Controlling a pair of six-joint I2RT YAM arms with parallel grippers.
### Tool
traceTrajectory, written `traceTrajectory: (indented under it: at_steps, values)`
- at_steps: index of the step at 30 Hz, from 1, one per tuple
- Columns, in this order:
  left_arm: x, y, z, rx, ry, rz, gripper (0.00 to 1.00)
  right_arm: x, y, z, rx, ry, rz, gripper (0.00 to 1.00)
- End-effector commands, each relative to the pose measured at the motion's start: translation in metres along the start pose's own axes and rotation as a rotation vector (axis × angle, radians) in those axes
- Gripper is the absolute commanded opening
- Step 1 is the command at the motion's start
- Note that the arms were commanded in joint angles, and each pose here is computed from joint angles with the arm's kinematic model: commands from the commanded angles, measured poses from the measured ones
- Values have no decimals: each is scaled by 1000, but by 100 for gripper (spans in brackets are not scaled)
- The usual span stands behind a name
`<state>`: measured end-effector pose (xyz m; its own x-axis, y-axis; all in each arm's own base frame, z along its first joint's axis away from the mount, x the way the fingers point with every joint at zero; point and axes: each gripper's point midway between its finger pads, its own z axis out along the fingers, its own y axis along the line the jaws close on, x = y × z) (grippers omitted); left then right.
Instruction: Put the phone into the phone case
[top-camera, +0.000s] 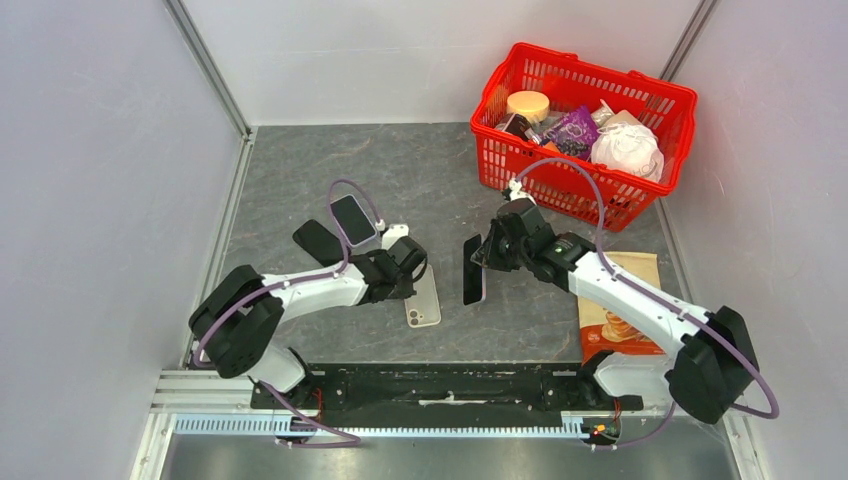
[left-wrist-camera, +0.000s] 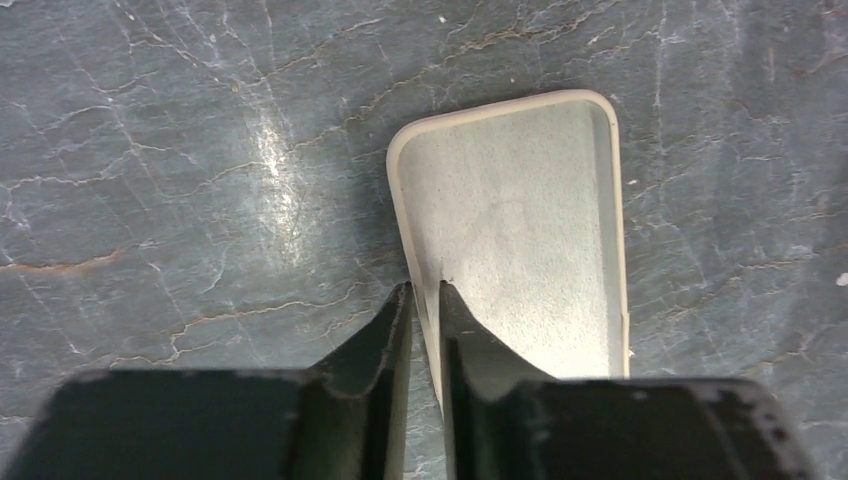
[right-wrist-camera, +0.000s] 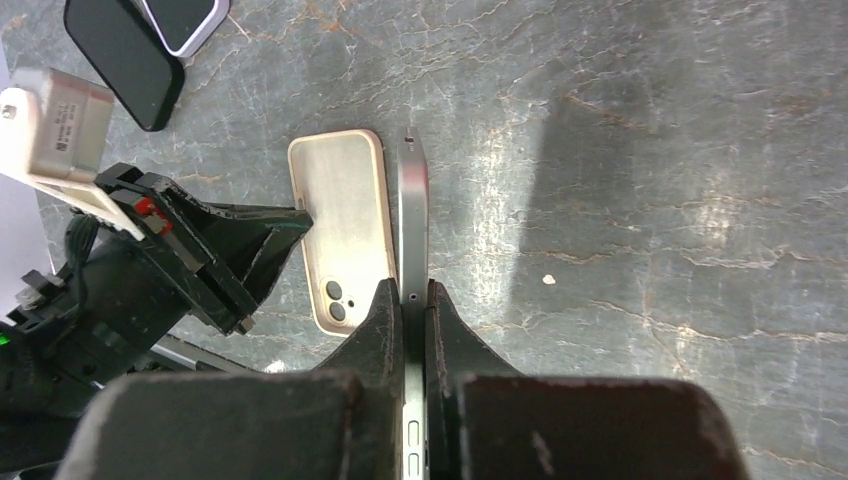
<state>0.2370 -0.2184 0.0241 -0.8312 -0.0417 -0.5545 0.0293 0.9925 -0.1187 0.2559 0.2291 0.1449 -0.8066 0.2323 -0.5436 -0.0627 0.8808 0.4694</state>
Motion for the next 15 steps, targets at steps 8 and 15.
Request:
traceTrajectory:
  at_steps: [8,15]
  values:
    - [-32,-9,-32,149,-74,-48,59,-21,34,7,-102,-47,10,0]
    - [-41,7,-46,174,-110,-122,70,-13,48,16,-133,2,-12,0]
